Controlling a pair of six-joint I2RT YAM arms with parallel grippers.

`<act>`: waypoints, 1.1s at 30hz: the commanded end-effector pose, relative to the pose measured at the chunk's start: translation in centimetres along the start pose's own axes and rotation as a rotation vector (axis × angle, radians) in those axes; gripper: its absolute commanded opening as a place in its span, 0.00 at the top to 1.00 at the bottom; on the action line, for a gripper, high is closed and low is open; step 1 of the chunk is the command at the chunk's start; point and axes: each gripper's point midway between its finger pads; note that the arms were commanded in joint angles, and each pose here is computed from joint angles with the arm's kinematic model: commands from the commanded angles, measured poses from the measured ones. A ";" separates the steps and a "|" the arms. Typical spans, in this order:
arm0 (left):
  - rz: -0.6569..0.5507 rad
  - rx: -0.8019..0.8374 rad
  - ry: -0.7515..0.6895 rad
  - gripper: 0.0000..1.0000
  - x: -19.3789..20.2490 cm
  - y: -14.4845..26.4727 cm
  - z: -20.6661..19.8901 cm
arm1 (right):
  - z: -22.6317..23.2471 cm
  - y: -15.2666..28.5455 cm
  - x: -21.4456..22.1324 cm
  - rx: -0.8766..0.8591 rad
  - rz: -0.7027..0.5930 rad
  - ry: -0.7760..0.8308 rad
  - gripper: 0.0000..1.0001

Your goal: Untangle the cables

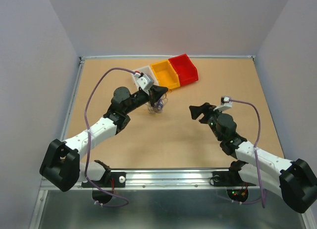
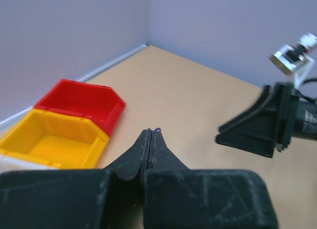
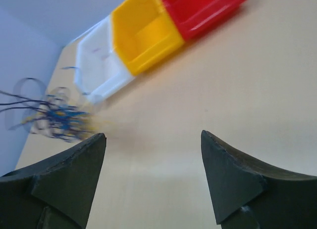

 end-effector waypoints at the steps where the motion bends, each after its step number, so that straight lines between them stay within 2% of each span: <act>1: -0.039 0.164 -0.150 1.00 -1.9 -0.8 -4.3 | 6.5 1.6 -0.5 -0.384 -0.015 0.108 0.17; 7: -0.006 0.322 -0.181 1.00 -0.8 -0.5 -8.8 | 8.3 1.7 0.9 -0.486 0.051 0.143 0.18; 11: 0.008 0.329 -0.184 1.00 -0.4 -0.7 -9.1 | 9.4 1.6 1.9 -0.536 0.088 0.158 0.19; 13: 0.013 0.337 -0.183 1.00 -0.3 -0.7 -9.2 | 9.6 1.5 2.5 -0.537 0.105 0.160 0.23; 16: 0.013 0.357 -0.185 1.00 -0.3 -0.6 -9.7 | 9.3 0.6 3.4 -0.517 0.140 0.155 0.44; 17: 0.013 0.360 -0.182 1.00 -0.3 -0.5 -9.8 | 9.0 0.3 4.2 -0.504 0.167 0.158 0.56; 19: 0.011 0.363 -0.183 1.00 -0.4 -0.4 -9.9 | 9.1 -0.1 4.4 -0.495 0.177 0.146 0.72; 21: 0.005 0.359 -0.186 1.00 -0.7 -0.3 -9.9 | 8.7 -0.5 4.7 -0.467 0.188 0.137 0.87; 22: 0.000 0.350 -0.188 1.00 -0.9 -0.2 -9.8 | 8.5 -0.6 4.8 -0.455 0.191 0.134 0.89; 24: -0.009 0.341 -0.192 1.00 -1.2 -0.1 -9.7 | 8.3 -0.7 4.7 -0.439 0.185 0.133 0.89; 25: -0.013 0.341 -0.192 1.00 -1.4 0.0 -9.7 | 8.3 -0.6 4.7 -0.443 0.184 0.137 0.82; 27: -0.017 0.350 -0.195 1.00 -1.5 0.2 -9.9 | 8.4 -0.4 4.6 -0.454 0.183 0.141 0.58; 28: -0.018 0.355 -0.195 1.00 -1.5 0.2 -10.0 | 8.5 -0.4 4.4 -0.460 0.178 0.145 0.43; 31: -0.016 0.358 -0.191 1.00 -1.5 0.2 -10.1 | 9.1 0.2 4.1 -0.502 0.168 0.154 0.33; 33: -0.008 0.365 -0.188 1.00 -1.2 0.1 -10.1 | 9.4 0.5 4.1 -0.530 0.163 0.158 0.32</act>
Point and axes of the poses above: each gripper's point midway between its finger pads, its own y axis back along the fingers, its own z axis along the line the jaws close on, x = y × z, and after that the axes turned 2 degrees about y, right-handed
